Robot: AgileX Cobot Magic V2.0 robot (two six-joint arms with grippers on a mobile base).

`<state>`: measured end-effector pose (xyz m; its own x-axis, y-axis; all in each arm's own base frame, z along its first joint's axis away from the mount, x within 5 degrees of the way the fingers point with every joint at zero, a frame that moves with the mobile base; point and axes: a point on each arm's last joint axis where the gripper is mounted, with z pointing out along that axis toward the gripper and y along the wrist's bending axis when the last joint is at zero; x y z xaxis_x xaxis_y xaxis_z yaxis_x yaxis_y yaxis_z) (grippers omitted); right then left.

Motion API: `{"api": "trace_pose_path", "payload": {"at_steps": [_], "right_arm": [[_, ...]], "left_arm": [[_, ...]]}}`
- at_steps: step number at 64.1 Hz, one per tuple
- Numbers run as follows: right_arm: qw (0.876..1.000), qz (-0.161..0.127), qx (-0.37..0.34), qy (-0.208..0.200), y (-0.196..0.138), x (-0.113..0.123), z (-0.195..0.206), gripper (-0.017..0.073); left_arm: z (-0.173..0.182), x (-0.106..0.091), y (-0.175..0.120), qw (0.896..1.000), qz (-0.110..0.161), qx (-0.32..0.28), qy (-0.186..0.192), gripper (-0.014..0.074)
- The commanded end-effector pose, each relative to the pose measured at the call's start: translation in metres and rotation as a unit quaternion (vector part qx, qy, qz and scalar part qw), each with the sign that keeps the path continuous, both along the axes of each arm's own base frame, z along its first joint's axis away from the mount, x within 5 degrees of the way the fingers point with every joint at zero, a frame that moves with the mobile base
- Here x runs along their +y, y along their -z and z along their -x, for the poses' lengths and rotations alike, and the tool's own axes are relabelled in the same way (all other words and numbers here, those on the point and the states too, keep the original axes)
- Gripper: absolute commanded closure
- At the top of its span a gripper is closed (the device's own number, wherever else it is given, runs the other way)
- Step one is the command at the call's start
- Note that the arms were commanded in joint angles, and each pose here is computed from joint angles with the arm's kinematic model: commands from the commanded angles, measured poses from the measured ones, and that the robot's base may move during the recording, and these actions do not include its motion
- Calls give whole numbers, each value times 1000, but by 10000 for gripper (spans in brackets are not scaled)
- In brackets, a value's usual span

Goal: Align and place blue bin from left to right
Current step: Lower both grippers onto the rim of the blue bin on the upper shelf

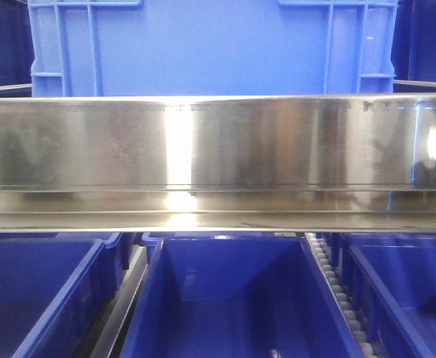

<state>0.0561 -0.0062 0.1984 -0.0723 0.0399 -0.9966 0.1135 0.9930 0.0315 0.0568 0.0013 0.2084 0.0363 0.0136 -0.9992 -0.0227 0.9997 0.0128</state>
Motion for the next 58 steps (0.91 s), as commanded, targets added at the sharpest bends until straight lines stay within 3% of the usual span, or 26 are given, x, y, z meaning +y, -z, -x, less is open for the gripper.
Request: {"api": "trace_pose_path", "payload": {"at_steps": [1,58], "right_arm": [[1000,7,-6,0,-1,0,0,629],[999,11,-40,0,-7,0,0,629]], "left_arm": [[0,0,-2,1000,0,-7,4,705],[1,-1,-9,999,-1,-50,5,705]]}}
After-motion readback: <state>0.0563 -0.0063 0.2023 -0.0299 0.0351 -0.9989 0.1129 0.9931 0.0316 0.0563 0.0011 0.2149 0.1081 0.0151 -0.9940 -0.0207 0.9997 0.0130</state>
